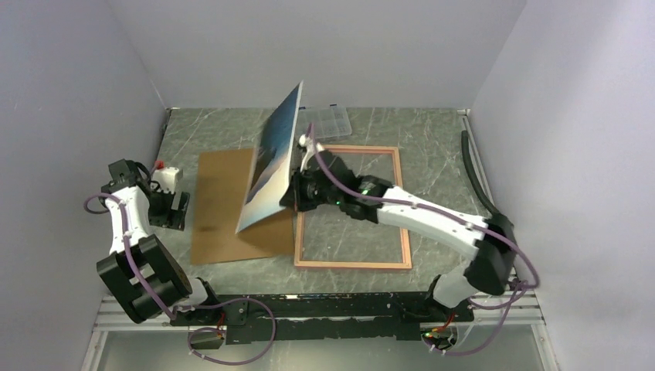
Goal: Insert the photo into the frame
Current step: Pick up the photo at the center of the board, then turn over the photo from the photo frame.
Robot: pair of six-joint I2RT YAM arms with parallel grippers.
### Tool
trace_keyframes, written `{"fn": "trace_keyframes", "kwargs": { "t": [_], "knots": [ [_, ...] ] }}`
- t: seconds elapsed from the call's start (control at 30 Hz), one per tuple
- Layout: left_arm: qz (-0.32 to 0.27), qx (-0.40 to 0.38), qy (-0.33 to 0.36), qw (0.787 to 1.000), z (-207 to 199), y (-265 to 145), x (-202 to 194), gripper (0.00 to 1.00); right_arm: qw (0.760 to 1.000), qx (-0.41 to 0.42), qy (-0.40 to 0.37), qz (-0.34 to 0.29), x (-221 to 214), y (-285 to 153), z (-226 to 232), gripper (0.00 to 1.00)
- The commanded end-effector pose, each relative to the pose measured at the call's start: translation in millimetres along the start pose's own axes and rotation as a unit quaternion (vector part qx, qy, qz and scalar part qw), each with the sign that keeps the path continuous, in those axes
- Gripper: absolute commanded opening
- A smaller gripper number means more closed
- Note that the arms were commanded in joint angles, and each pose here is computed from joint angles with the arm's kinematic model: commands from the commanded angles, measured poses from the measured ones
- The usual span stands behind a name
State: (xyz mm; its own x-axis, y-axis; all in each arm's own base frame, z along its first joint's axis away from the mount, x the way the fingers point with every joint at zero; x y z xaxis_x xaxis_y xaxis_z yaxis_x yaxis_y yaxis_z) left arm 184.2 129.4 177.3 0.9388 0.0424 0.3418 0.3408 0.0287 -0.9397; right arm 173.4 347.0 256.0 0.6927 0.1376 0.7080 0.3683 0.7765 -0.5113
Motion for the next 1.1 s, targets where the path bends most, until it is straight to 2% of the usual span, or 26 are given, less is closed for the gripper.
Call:
{"fn": "trace_keyframes", "kwargs": {
  "t": [0.0,0.13,0.3,0.43,0.53,0.63,0.67,0.77,1.07],
  "knots": [
    [-0.010,-0.035,-0.021,0.999,-7,-13,10,0.94,0.984,-0.137,-0.107,-0.038,44,-76,-4,0.00],
    [-0.019,-0.048,-0.024,0.998,-7,-14,17,0.94,0.958,-0.248,-0.140,0.008,45,-127,-14,0.00],
    [-0.014,-0.060,-0.014,0.998,-16,-7,19,0.94,0.936,-0.305,-0.169,0.055,34,-154,-22,0.00],
    [-0.007,-0.064,0.003,0.998,-26,-2,18,0.94,0.916,-0.315,-0.208,0.135,23,-138,-19,0.00],
    [-0.003,-0.065,0.004,0.998,-28,2,17,0.94,0.877,-0.350,-0.252,0.212,10,-112,-15,0.00],
    [0.002,-0.064,0.002,0.998,-29,7,16,0.94,0.842,-0.359,-0.306,0.261,-2,-86,1,0.00],
    [0.003,-0.065,0.000,0.998,-29,8,15,0.94,0.837,-0.355,-0.318,0.268,-5,-77,6,0.00],
    [0.003,-0.064,0.000,0.998,-30,10,14,0.94,0.838,-0.335,-0.330,0.277,-9,-57,18,0.00],
    [0.001,-0.063,-0.004,0.998,-29,10,16,0.94,0.854,-0.277,-0.374,0.235,6,-26,60,0.00]
  ]
}}
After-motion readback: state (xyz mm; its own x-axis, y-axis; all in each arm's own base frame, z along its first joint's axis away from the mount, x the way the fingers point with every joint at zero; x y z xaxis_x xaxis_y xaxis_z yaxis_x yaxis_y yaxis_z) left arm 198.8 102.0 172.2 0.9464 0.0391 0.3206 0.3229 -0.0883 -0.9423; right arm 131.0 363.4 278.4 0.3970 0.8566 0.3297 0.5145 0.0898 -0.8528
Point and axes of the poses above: each gripper's point midway between its finger pads, its own y axis out along the fingers, its own z axis along the line the jaws close on, x = y × z, the point moved 9 cm from there along -y, back along the fingers, and after that the axes turned 12 degrees about -y, right-handed, at the moved point
